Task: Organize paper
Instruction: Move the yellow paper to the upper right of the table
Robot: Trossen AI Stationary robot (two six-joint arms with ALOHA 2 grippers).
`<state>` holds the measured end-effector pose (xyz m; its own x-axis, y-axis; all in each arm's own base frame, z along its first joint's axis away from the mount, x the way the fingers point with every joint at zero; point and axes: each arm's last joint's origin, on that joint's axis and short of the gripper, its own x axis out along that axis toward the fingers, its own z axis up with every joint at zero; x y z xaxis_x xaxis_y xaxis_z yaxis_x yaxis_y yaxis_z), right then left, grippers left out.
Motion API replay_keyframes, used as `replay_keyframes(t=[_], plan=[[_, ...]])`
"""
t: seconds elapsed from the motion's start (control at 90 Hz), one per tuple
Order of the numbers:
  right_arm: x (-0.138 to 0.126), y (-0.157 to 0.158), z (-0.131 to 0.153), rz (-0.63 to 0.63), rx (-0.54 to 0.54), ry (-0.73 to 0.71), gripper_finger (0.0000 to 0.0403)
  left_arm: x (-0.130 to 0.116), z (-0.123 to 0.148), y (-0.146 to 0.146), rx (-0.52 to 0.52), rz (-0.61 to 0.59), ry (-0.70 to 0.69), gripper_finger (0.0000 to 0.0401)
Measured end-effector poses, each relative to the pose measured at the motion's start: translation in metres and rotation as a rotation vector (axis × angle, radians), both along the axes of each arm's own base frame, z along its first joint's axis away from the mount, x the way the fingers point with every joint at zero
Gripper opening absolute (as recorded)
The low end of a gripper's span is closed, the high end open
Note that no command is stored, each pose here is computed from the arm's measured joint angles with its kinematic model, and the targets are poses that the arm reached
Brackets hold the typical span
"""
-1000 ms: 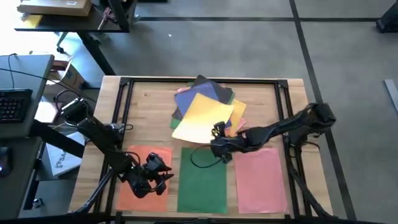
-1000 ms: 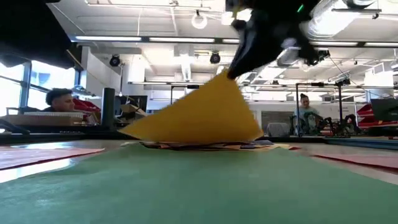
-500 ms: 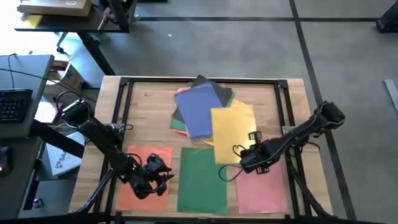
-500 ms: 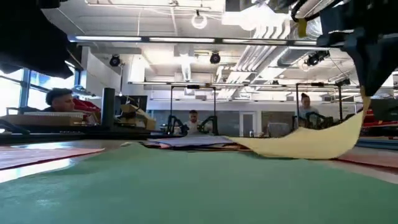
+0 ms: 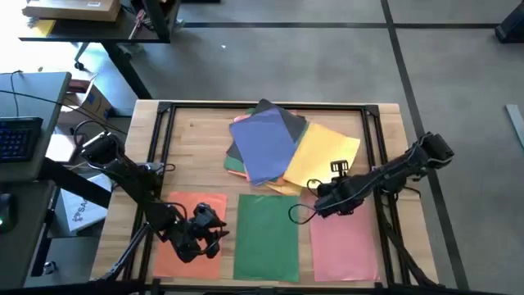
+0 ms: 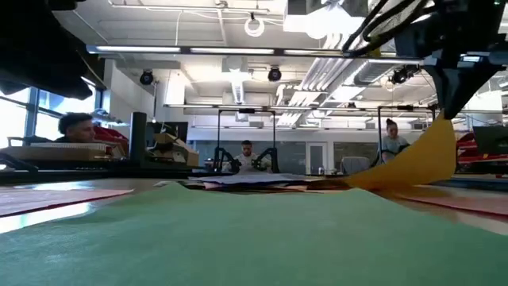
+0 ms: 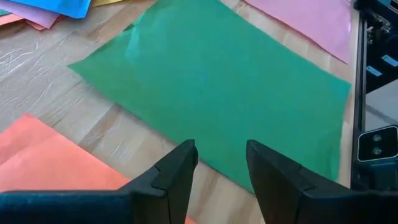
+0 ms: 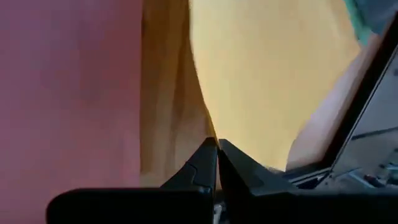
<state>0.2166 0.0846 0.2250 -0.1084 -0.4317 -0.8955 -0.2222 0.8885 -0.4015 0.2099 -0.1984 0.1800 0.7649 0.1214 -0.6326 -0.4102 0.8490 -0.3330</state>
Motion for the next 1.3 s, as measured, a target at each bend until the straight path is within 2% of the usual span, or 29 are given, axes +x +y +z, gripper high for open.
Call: replay_keyframes(t=[0.1, 0.244, 0.444, 0.522, 0.622, 0.7, 0.844, 0.944, 1.056, 1.189, 1.3], plan=[[-0.004, -0.003, 0.002, 0.048, -0.003, 0.082, 0.0000, 0.000, 0.000, 0.000, 0.000, 0.000, -0.001, 0.0133], [-0.011, -0.008, 0.005, 0.046, -0.010, 0.186, 0.0000, 0.000, 0.000, 0.000, 0.004, -0.004, -0.001, 0.0133], [-0.011, -0.008, 0.005, 0.058, 0.000, 0.201, 0.0008, 0.000, 0.000, 0.000, 0.004, -0.005, -0.001, 0.0133], [-0.008, -0.008, 0.004, -0.024, -0.043, 0.100, 0.0022, 0.000, 0.000, 0.000, 0.004, -0.005, -0.001, 0.0133], [0.004, -0.011, 0.001, -0.235, -0.070, -0.130, 0.0049, 0.000, 0.000, 0.000, 0.010, -0.010, 0.000, 0.0133], [0.016, -0.013, -0.002, -0.377, -0.026, -0.290, 0.0072, 0.000, 0.000, 0.000, 0.016, -0.016, 0.000, 0.0133], [0.031, -0.028, -0.027, -0.527, 0.098, -0.478, 0.0101, 0.000, 0.000, 0.000, 0.017, -0.017, 0.000, 0.0133], [0.033, -0.041, -0.054, -0.598, 0.183, -0.536, 0.0107, -0.001, 0.000, -0.001, 0.017, -0.022, -0.001, 0.0133], [0.025, -0.056, -0.081, -0.688, 0.218, -0.574, 0.0108, -0.001, 0.001, -0.001, 0.020, -0.023, -0.002, 0.0133], [0.009, -0.068, -0.098, -0.733, 0.225, -0.509, 0.0108, -0.001, 0.000, -0.001, 0.022, -0.027, 0.000, 0.0133], [-0.005, -0.073, -0.102, -0.721, 0.167, -0.400, 0.0108, 0.000, 0.001, 0.000, 0.029, -0.017, -0.008, 0.0133]])
